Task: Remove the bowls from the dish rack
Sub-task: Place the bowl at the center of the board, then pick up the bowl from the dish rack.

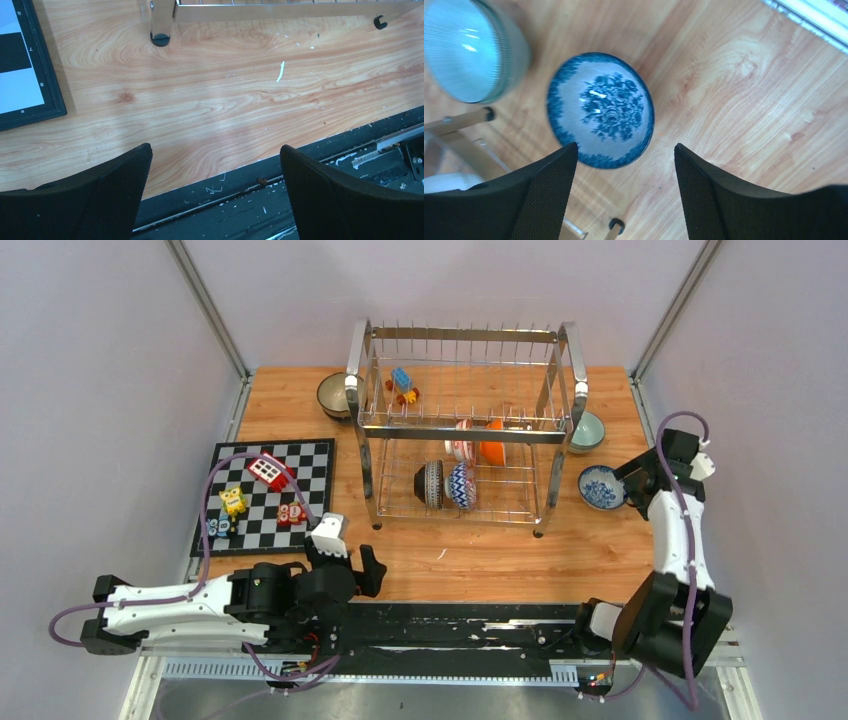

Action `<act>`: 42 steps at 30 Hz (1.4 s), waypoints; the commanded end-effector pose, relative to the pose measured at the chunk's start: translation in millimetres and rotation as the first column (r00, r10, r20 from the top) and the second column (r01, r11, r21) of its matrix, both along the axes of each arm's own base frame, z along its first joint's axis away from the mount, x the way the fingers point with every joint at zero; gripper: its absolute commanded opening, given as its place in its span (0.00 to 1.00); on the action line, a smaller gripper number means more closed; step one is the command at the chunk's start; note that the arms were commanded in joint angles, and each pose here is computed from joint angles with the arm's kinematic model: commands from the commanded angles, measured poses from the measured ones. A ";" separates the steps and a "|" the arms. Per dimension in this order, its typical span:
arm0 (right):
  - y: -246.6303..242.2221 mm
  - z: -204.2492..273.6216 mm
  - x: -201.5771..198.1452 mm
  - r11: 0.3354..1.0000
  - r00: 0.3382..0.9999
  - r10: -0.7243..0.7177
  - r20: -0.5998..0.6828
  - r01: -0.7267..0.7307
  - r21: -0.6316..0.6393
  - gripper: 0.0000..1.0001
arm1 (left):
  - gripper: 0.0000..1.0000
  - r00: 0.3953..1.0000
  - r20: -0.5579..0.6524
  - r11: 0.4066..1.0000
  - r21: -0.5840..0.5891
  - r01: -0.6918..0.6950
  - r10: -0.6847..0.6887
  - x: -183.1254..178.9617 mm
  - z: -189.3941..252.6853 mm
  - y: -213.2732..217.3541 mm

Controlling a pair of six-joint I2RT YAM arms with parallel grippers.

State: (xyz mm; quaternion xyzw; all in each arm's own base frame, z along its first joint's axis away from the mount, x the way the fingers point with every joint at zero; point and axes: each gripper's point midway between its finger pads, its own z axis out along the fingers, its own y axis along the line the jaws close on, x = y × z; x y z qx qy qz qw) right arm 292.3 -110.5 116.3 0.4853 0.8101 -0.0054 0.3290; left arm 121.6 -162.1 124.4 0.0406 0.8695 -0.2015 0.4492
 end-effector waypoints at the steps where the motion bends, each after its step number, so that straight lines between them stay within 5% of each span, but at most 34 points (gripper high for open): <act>1: 8.4 57.4 -19.8 0.996 0.997 0.006 0.073 0.000 -0.088 0.73 | 1.00 0.998 0.052 0.999 -0.039 -0.034 0.036 8.5 16.7 1.7; 6: 48.3 104.8 -57.3 0.981 0.938 0.122 0.324 -0.065 -0.183 0.71 | 1.00 0.998 0.057 0.999 -0.049 -0.011 0.013 8.0 21.5 -6.8; 13: 109.1 119.4 -127.5 0.924 0.821 0.380 0.426 -0.317 -0.214 0.66 | 1.00 0.996 0.089 1.000 -0.022 -0.021 0.023 13.8 30.1 -11.8; 19: 180.1 147.4 -149.2 0.696 0.475 0.690 0.546 -0.641 -0.323 0.65 | 1.00 0.992 0.118 0.999 -0.015 -0.045 0.046 19.4 33.7 -13.8; 23: 227.0 164.1 -162.3 0.493 0.150 0.758 0.635 -0.770 -0.406 0.65 | 1.00 0.991 0.129 0.999 -0.008 -0.046 0.047 21.1 38.1 -14.8; 27: 248.0 162.9 -166.0 0.391 0.006 0.737 0.676 -0.819 -0.419 0.64 | 1.00 0.989 0.148 0.999 -0.018 -0.029 0.032 21.7 45.0 -16.7; 30: 253.7 160.3 -162.1 0.347 -0.039 0.748 0.663 -0.829 -0.439 0.64 | 1.00 0.985 0.164 0.997 -0.056 -0.050 0.058 24.5 47.8 -13.8; 42: 267.9 125.6 -121.8 0.296 0.006 0.810 0.587 -0.868 -0.398 0.63 | 1.00 0.972 0.192 0.987 -0.110 -0.114 0.133 30.6 42.3 3.5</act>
